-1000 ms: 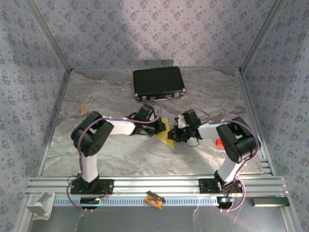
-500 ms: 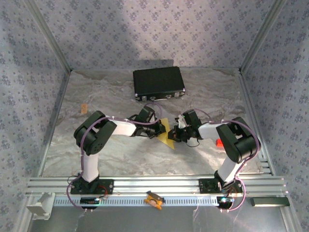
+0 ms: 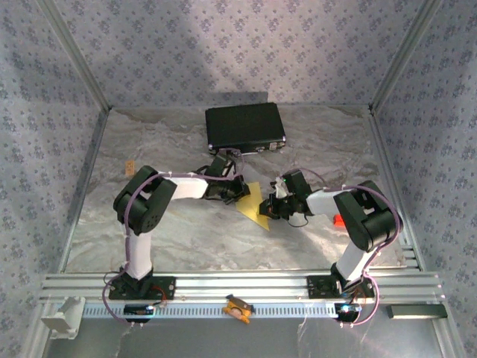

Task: Fold a paper plane with a square sheet of paper (pick it up from the middle)
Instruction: Fourth fold the wing at the center of the table.

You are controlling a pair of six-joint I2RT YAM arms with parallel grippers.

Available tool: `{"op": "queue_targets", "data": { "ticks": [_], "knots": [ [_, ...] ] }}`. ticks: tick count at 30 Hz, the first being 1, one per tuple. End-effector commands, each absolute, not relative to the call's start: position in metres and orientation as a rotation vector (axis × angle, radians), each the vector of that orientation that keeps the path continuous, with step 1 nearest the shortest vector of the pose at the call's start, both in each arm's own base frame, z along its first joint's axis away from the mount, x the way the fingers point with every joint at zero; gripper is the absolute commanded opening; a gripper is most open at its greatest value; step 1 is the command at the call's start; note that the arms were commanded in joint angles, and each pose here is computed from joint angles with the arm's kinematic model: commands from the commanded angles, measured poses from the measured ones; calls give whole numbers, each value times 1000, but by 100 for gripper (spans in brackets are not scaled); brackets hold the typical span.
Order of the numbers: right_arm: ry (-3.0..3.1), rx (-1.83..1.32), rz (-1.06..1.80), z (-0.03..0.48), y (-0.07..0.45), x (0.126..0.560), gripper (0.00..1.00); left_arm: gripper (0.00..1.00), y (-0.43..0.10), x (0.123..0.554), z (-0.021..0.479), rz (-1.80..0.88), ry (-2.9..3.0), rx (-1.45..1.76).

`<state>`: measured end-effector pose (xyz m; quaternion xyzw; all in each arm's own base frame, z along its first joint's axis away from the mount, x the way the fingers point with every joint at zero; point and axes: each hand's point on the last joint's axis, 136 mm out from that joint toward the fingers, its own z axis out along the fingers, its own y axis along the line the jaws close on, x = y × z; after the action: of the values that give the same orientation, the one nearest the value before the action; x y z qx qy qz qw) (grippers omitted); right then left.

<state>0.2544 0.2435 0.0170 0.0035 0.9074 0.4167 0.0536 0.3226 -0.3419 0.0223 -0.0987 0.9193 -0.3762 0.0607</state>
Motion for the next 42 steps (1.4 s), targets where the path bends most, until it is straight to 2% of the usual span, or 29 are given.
{"op": "queue_targets", "data": {
  "ticks": [1, 17, 28, 42],
  "knots": [
    [2983, 141, 1078, -29, 213, 217, 0, 6, -314, 344, 2, -971, 2795, -374],
    [2988, 121, 1146, -28, 216, 210, 0, 6, -278, 371, -6, -823, 2799, -431],
    [2985, 74, 1190, -24, 218, 204, 0, 6, -271, 379, -9, -762, 2802, -442],
    [2993, 68, 1188, -25, 217, 201, 0, 8, -271, 387, 9, -778, 2750, -425]
  ]
}}
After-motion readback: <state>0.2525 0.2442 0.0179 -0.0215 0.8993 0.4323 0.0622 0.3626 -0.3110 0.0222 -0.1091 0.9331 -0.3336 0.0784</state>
